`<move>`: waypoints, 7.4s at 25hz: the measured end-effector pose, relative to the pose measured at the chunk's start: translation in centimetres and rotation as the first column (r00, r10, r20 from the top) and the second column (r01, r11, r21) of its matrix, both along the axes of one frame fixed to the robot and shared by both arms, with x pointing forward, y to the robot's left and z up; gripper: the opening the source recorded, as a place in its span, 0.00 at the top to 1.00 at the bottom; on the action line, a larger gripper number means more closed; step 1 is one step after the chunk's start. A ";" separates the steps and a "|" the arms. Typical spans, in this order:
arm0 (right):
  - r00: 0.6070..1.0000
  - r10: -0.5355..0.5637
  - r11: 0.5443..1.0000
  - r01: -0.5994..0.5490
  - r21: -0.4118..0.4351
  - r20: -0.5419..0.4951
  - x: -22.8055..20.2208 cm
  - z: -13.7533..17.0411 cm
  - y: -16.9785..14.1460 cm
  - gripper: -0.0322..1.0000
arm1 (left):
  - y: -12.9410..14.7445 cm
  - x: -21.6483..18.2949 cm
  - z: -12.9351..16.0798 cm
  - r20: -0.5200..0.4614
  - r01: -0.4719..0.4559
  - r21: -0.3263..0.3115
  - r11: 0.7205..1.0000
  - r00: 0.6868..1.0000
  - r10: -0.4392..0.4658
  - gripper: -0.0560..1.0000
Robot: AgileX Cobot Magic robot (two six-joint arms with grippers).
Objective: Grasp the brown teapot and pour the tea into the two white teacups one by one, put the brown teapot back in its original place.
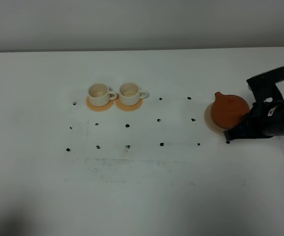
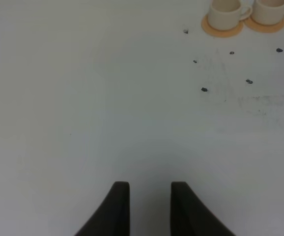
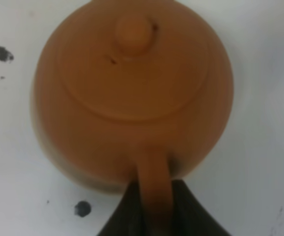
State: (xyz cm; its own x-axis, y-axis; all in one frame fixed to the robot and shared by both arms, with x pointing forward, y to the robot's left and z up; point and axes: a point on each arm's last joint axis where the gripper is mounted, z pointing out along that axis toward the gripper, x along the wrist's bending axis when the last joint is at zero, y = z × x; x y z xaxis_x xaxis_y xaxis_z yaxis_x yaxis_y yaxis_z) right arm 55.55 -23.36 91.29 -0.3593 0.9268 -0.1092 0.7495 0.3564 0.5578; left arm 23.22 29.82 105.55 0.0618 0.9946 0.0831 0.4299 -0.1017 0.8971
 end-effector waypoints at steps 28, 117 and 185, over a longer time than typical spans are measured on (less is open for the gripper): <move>0.970 -0.066 0.997 0.053 0.062 0.235 -2.0 0.3 -0.7 0.89 | 0.0 0.0 0.0 0.000 0.000 0.000 1.000 1.000 0.000 0.74; 0.855 0.458 0.888 -0.448 -0.100 0.243 3.2 3.9 14.8 0.89 | 0.0 0.0 0.0 0.000 0.000 0.000 1.000 1.000 0.000 0.74; 0.739 0.644 0.749 -0.558 -0.357 0.197 5.0 4.2 15.3 0.89 | 0.0 0.0 0.0 0.000 0.000 0.000 1.000 1.000 0.000 0.74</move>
